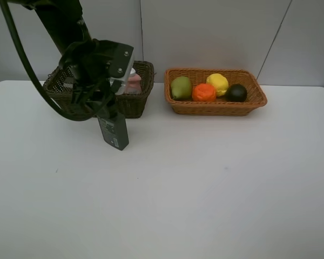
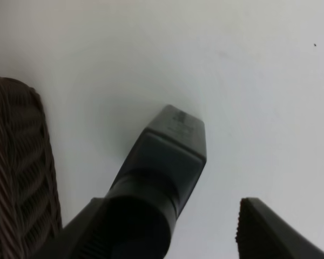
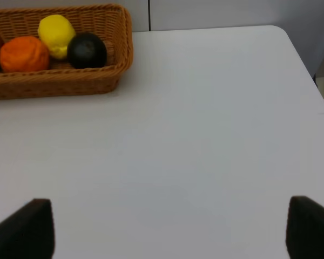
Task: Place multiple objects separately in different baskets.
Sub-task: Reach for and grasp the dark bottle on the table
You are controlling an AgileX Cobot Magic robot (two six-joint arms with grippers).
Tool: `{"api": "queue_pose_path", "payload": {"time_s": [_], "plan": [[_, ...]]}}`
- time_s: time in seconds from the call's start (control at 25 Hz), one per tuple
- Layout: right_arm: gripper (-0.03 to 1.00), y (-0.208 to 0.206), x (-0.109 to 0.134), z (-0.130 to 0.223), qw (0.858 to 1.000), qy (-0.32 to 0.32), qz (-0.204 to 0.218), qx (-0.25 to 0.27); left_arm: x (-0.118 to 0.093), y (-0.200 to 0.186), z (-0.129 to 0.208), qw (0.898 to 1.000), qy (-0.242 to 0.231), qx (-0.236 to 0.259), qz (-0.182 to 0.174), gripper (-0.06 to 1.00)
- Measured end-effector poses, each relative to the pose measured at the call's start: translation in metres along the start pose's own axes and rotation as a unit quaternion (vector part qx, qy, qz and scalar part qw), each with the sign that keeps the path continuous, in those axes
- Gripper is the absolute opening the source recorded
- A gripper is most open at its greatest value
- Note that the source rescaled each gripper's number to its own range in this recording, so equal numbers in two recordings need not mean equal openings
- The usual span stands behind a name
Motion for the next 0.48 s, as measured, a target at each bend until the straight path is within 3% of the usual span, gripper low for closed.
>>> {"api": "queue_pose_path", "payload": {"time_s": [0.48], "plan": [[0.88,0.0000,0.0000,0.0000,1.000,0.000,0.000,0.000,-0.0040,-0.0088,0.0091,0.999,0.017,0.032,-0.008,0.66]]}}
Point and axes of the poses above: a point on each arm's last joint axis where the gripper is mounted, y pointing out along that axis toward the gripper, x along the wrist's bending axis when the last joint is at zero, z = x × y, the point moved 4 cm from there along y, pointing out along that axis toward the gripper, and after that the axes turned 1 degree about -y, right-handed, at the moved point
